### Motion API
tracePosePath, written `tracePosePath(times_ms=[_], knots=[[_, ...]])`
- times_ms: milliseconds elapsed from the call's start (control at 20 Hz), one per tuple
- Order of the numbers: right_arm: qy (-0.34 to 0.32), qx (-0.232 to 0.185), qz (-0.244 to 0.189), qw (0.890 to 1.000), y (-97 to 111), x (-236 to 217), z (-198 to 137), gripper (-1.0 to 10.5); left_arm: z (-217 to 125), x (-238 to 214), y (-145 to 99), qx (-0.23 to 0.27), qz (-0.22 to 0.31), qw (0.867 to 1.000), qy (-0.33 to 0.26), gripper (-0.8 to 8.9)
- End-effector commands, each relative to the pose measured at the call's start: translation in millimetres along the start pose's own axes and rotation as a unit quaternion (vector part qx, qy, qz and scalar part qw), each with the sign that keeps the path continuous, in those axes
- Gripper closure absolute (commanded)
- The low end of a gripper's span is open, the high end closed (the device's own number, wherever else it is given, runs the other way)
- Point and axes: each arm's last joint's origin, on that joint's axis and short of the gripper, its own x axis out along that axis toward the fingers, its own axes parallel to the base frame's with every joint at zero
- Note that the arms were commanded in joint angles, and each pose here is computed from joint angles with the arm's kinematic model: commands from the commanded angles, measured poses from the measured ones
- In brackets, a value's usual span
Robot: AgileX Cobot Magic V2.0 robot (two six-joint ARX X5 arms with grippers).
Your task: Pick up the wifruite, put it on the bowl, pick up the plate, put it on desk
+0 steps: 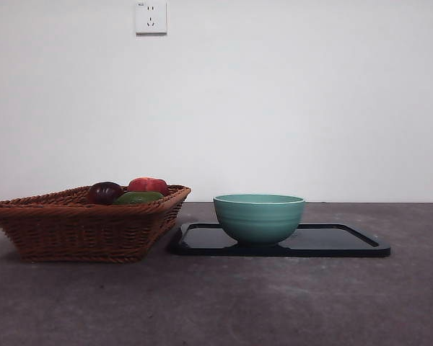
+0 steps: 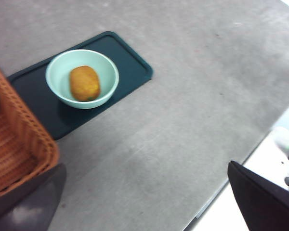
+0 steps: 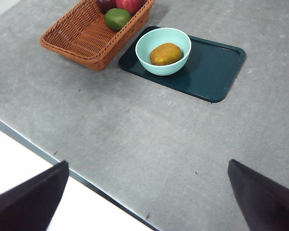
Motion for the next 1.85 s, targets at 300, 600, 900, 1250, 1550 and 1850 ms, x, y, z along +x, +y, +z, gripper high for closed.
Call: tracePosePath(times_ms=[300, 600, 900, 1250, 1550, 1850], knots=[[-0.033, 0.016, 0.005, 0.999, 0.8, -2.2, 6.8, 3.9, 53.7, 48.0, 2.4, 0.0, 0.064, 0.991, 0.12, 2.16], [-0.035, 0.017, 0.004, 0.999, 0.8, -2.3, 7.2, 3.9, 84.6, 118.4, 12.8, 0.042, 0.09, 0.973, 0.206, 2.17], [-0.035, 0.019, 0.004, 0.999, 0.8, -2.3, 7.2, 3.9, 112.6, 194.0, 33.5, 0.052, 0.103, 0.966, 0.23, 2.17], [-0.034, 0.019, 0.004, 0.999, 0.8, -2.3, 7.0, 3.9, 108.0, 269.2, 64.7, 0.03, 0.067, 0.97, 0.233, 2.2], [-0.031, 0.02, 0.004, 0.999, 0.8, -2.2, 6.5, 3.9, 98.6, 304.1, 76.8, 0.029, 0.07, 0.973, 0.22, 2.2], [-0.031, 0.021, 0.004, 0.999, 0.8, -2.2, 6.4, 3.9, 86.9, 322.3, 79.6, 0.026, 0.064, 0.969, 0.238, 2.2]])
